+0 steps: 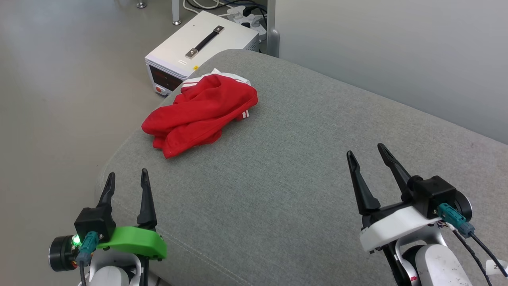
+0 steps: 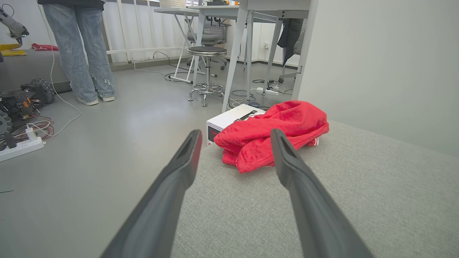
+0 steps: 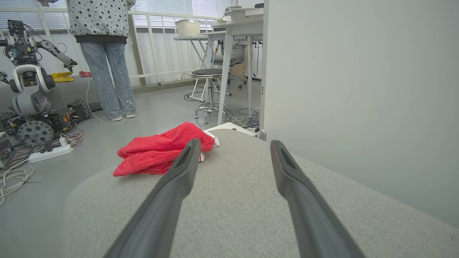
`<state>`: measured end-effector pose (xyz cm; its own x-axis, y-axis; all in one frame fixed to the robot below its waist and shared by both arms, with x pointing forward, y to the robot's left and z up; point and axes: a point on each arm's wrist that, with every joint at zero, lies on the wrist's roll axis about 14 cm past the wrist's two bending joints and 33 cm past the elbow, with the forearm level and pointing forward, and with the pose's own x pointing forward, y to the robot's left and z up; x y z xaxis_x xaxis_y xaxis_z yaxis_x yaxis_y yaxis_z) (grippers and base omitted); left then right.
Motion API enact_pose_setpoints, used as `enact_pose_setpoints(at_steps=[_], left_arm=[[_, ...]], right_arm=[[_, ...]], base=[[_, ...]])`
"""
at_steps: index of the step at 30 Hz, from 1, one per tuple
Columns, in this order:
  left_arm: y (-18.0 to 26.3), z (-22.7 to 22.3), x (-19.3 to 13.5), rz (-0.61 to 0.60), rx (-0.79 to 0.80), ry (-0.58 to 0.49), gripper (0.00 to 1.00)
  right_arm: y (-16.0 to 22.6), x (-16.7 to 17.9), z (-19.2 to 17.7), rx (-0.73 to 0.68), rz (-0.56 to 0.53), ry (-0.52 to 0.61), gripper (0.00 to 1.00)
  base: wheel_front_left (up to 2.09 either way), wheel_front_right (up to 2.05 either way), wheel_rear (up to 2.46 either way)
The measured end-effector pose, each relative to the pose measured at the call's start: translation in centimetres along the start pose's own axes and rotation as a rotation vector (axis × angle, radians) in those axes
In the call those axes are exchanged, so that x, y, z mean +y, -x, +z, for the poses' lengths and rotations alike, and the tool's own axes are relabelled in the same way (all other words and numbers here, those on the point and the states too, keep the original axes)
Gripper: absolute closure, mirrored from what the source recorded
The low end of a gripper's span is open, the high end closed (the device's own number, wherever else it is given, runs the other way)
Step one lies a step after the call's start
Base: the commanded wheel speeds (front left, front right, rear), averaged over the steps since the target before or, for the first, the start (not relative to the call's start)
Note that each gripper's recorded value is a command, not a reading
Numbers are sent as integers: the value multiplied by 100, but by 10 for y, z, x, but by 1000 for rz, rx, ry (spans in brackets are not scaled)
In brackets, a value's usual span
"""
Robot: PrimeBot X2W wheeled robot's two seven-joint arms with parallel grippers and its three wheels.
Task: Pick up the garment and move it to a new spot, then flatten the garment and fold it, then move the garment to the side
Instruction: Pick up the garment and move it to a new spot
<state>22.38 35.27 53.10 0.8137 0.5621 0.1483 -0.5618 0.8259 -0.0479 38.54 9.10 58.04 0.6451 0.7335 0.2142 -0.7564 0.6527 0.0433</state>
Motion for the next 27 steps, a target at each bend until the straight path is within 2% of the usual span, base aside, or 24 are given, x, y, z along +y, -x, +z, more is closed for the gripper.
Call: enact_pose_setpoints(at_steps=[7, 12, 21, 27], left_arm=[[-3, 0, -1, -2, 2, 0, 0], [-24, 9, -11, -27, -23, 15, 0], [-97, 30, -29, -70, -1, 47, 0], [-143, 18, -45, -116, 159, 78, 0]], right_arm=[[0, -4, -1, -1, -11, -5, 0], [-2, -12, -6, 9, -24, -14, 0], [-7, -46, -9, 13, -67, -1, 0], [-4, -78, -14, 10, -129, 4, 0]], base=[[0, 0, 0], [0, 0, 0], [0, 0, 0], [0, 0, 0]])
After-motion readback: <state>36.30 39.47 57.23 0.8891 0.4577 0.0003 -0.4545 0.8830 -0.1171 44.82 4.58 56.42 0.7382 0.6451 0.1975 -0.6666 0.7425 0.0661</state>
